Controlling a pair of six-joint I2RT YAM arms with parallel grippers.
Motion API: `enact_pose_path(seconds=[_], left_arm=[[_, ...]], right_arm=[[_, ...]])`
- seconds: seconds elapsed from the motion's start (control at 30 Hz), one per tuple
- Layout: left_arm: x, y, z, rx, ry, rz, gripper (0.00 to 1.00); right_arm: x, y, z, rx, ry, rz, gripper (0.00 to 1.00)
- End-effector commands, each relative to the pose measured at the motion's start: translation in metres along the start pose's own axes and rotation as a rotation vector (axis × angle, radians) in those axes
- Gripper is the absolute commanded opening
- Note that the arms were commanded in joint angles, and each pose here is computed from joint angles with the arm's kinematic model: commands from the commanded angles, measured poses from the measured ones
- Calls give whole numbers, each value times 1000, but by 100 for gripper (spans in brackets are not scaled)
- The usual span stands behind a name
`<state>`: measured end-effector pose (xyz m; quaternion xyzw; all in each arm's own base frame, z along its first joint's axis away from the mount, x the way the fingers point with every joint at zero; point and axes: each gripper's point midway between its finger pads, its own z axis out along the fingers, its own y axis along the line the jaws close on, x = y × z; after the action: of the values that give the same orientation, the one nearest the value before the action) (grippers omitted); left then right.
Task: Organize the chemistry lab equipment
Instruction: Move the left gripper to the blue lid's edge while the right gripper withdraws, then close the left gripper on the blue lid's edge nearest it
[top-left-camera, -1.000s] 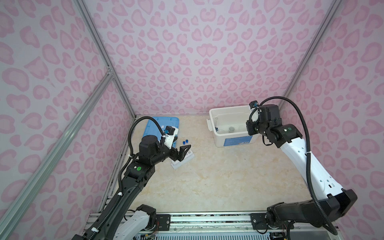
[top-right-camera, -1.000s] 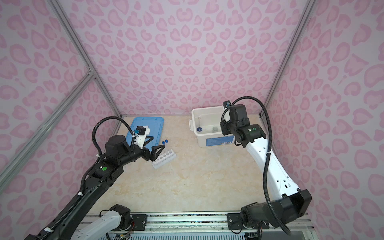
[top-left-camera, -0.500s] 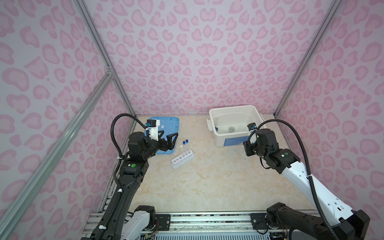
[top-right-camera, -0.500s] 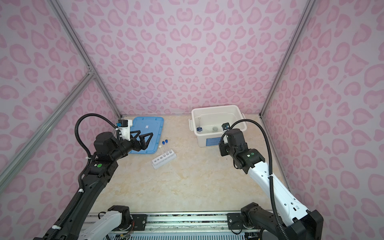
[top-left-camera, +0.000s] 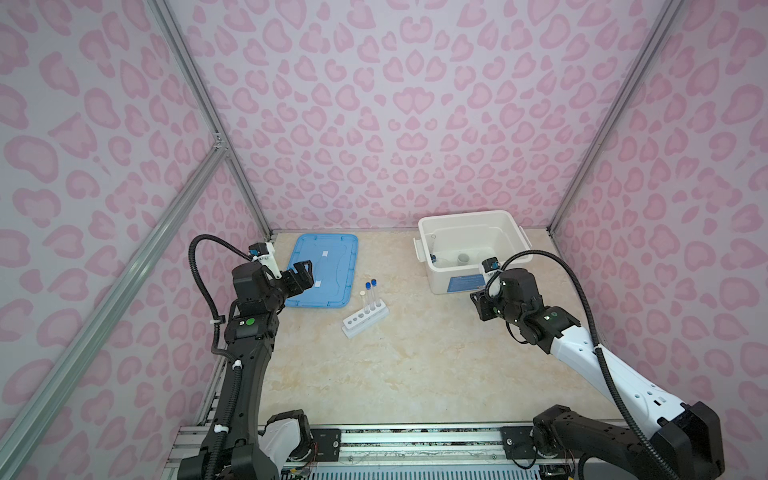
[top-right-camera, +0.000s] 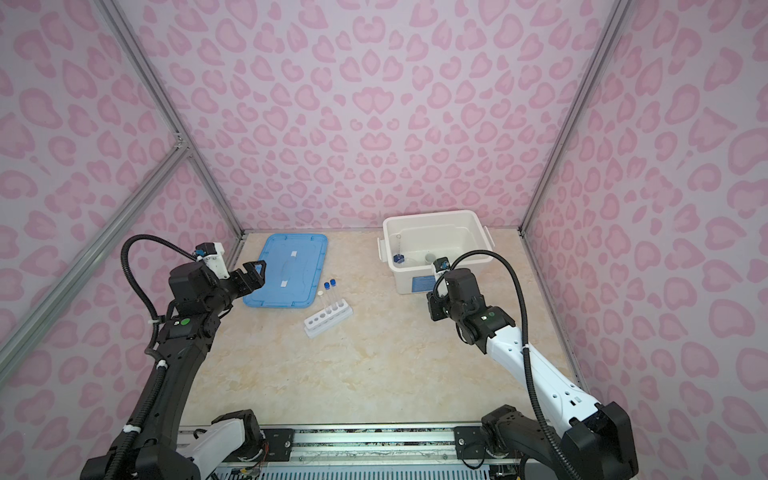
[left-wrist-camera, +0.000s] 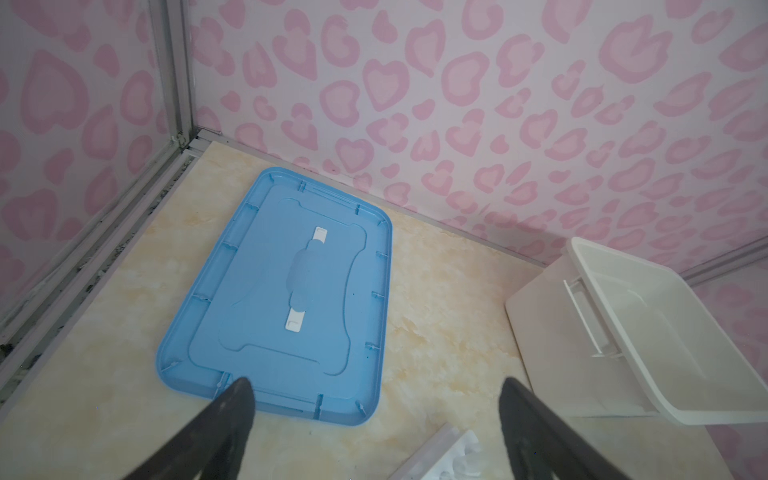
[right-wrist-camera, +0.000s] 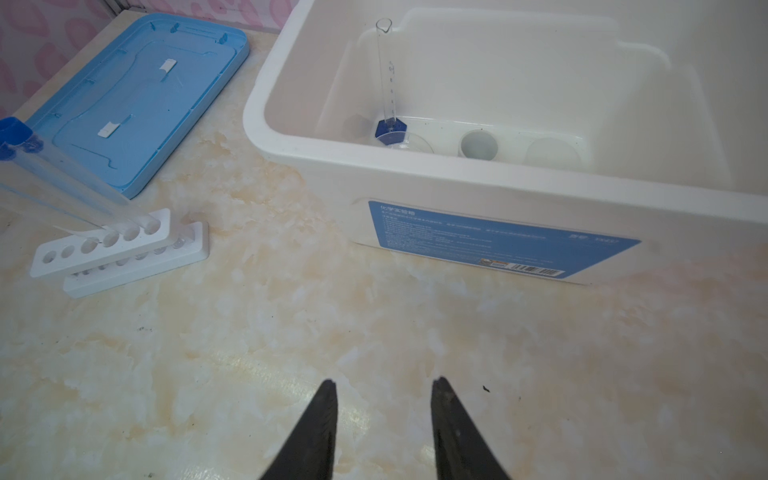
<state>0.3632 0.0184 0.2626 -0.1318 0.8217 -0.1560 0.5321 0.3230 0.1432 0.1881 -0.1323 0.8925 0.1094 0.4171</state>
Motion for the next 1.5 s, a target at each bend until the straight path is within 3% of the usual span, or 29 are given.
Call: enact_pose_path(seconds=[0.0,0.3,0.43,0.6,0.83,1.3,1.47], left_arm=[[3,26,5,-131,22,40,94],[37,89,34,-337,195,96,93],[45,109,45,-340,253,74,92],[54,134,62,-366,358,131,84],[63,148,82,-350,435,160,78],[82,192,107,-487,583,184,70],[90,199,116,-489,615,193,61]], right_arm=[[-8,13,5,-70,-43,23,38],[-3,21,13,-123,-37,33,37],[-5,26,14,-145,-38,35,37],[-6,29,16,-163,-37,29,36],[-5,32,23,-180,-24,29,36],[-3,35,31,-196,-7,26,35],[-2,35,32,-197,-5,24,35]])
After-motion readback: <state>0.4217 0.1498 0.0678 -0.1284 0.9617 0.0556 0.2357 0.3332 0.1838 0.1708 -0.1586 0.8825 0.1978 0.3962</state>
